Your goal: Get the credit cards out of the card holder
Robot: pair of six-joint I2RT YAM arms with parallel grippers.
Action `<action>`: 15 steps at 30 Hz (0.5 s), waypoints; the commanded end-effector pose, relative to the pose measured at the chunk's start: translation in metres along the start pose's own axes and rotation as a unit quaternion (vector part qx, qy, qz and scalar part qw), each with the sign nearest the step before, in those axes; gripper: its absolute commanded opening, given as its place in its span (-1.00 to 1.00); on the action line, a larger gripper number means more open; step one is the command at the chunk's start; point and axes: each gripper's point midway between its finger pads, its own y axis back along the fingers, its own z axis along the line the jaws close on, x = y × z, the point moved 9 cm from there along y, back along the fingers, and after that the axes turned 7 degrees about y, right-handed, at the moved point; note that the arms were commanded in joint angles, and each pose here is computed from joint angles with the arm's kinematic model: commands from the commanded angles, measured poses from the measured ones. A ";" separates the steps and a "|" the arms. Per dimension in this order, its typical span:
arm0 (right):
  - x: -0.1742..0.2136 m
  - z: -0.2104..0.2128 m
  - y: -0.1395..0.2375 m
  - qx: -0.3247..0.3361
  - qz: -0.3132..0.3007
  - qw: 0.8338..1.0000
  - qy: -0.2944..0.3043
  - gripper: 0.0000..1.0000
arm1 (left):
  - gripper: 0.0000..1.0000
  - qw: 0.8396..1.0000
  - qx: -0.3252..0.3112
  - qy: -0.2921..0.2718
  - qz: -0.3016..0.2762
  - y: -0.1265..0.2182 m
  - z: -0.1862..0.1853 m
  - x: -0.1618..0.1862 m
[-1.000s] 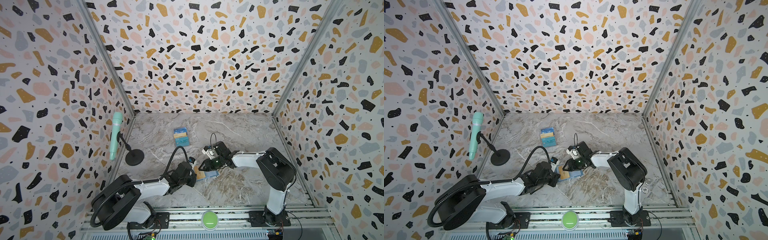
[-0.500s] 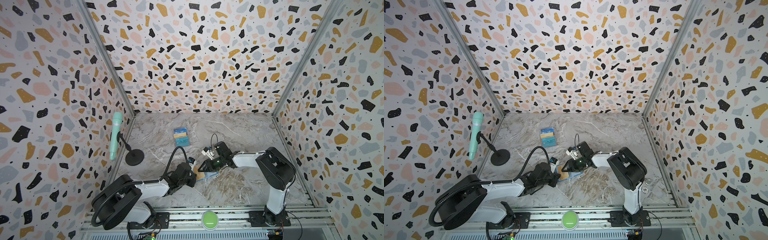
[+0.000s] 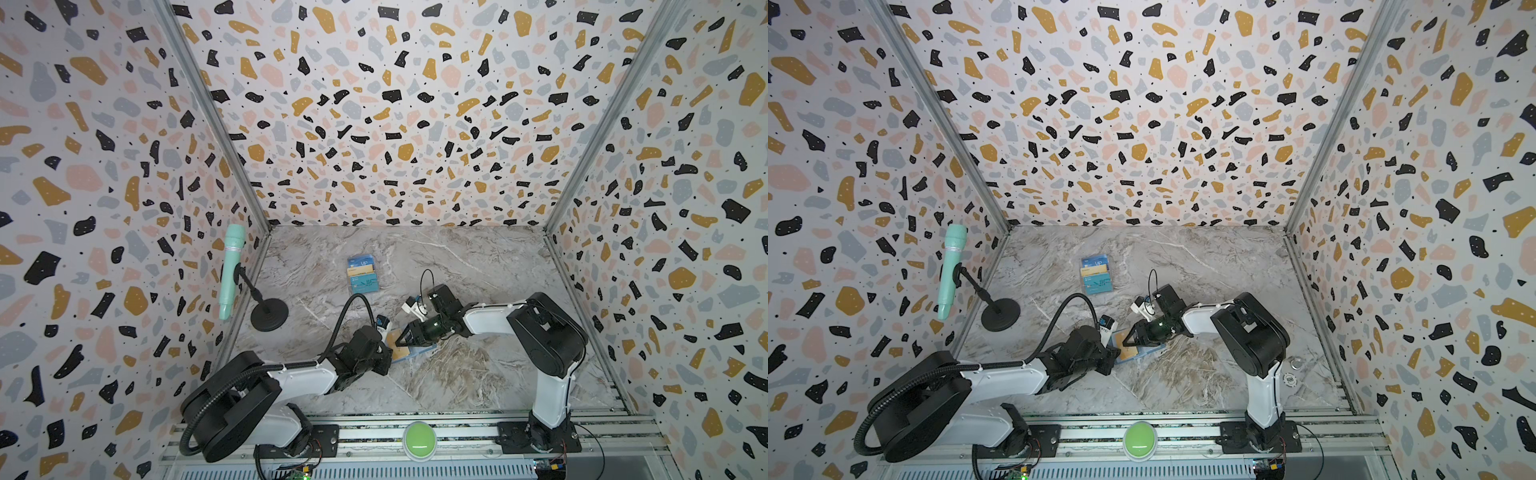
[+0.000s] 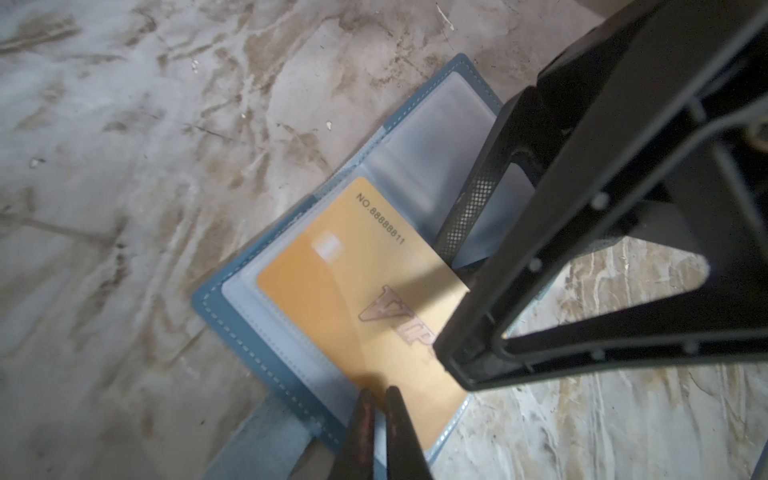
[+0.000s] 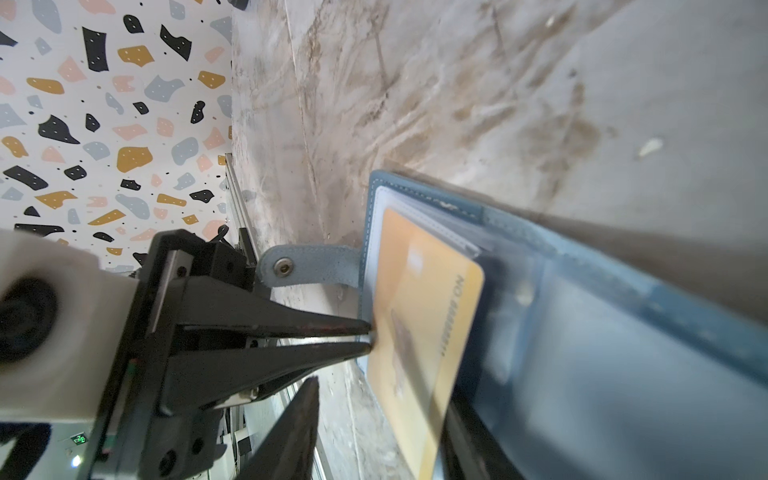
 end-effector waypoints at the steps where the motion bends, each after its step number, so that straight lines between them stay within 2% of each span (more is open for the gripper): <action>1: 0.006 -0.004 -0.008 -0.005 0.027 1.000 -0.008 -0.06 | -0.78 1.000 -0.025 -0.002 0.016 0.002 0.008 0.011; 12: 0.003 -0.002 -0.011 -0.011 0.030 0.999 -0.002 -0.18 | -0.78 0.999 -0.035 -0.001 0.007 0.006 0.012 0.011; 15: 0.002 0.000 -0.010 -0.039 0.022 0.999 -0.004 -0.20 | -0.78 0.999 -0.044 0.001 0.014 0.007 0.014 0.014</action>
